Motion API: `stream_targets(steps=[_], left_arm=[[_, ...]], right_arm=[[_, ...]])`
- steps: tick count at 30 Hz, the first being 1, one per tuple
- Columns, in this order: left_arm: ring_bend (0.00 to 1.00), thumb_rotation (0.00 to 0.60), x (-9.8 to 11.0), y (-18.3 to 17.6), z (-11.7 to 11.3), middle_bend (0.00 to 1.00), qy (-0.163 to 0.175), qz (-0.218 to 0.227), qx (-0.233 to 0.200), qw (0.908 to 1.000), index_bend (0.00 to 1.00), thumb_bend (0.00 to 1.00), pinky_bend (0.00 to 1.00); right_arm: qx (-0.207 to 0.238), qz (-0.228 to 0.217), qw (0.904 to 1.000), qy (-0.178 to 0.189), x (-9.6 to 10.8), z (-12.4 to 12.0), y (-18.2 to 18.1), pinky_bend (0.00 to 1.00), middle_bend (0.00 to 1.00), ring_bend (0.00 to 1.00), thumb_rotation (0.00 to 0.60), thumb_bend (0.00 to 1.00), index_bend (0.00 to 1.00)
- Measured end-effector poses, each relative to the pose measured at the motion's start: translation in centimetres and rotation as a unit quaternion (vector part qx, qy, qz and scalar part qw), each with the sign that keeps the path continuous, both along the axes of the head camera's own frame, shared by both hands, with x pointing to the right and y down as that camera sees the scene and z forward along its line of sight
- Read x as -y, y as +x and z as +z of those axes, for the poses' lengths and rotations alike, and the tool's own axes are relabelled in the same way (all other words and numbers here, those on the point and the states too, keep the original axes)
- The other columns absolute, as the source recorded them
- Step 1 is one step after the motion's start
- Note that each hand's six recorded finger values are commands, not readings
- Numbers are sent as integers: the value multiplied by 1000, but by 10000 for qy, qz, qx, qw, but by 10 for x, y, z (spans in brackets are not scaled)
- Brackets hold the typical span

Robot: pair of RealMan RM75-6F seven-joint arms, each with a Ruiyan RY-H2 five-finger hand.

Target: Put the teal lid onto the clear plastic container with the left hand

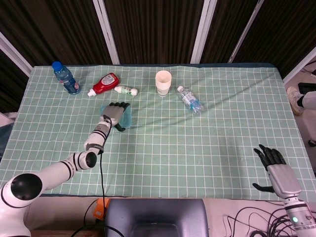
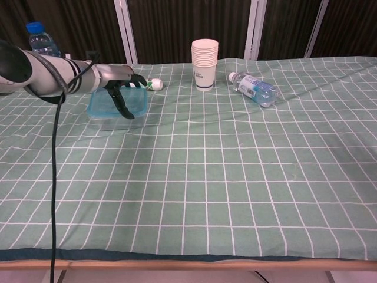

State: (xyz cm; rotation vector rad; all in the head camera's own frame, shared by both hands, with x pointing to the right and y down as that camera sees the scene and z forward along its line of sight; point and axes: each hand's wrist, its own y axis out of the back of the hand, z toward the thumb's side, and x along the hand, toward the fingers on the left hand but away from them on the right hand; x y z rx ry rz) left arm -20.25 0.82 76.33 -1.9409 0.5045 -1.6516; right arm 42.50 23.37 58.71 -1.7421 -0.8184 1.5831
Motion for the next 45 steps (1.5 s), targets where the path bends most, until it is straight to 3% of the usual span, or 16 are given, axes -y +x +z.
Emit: stream_targets(steps=[9, 13, 17, 20, 23, 26, 45], left_arm=[[576, 600, -2, -3, 2, 483, -85, -8, 25, 10000, 0, 253, 609], [451, 600, -4, -5, 5, 455, -209, -34, 27, 9998, 0, 253, 455], [255, 600, -3, -6, 4, 334, -243, -85, -6, 9997, 0, 254, 219], [97, 600, -2, -5, 3, 190, -236, -99, -49, 9997, 0, 256, 94], [6, 600, -3, -6, 3, 54, -292, -118, -90, 9995, 0, 258, 17], [0, 600, -3, -6, 3, 0, -334, -133, -116, 9993, 0, 246, 0], [0, 600, 1, -7, -3, 0, -233, -199, -201, 9993, 0, 198, 0]], right_arm=[[2, 9, 10000, 10, 0, -1, 0, 0, 0, 0, 600, 132, 0], [-4, 8, 10000, 7, 0, 0, 0, 0, 0, 0, 600, 132, 0], [-6, 9, 10000, 9, 0, 0, 0, 0, 0, 0, 600, 133, 0], [-5, 9, 10000, 10, 0, 0, 0, 0, 0, 0, 600, 132, 0], [-5, 5, 10000, 9, 0, 0, 0, 0, 0, 0, 600, 132, 0], [-4, 5, 10000, 12, 0, 0, 0, 0, 0, 0, 600, 132, 0], [-3, 11, 10000, 18, 0, -1, 0, 0, 0, 0, 600, 133, 0]])
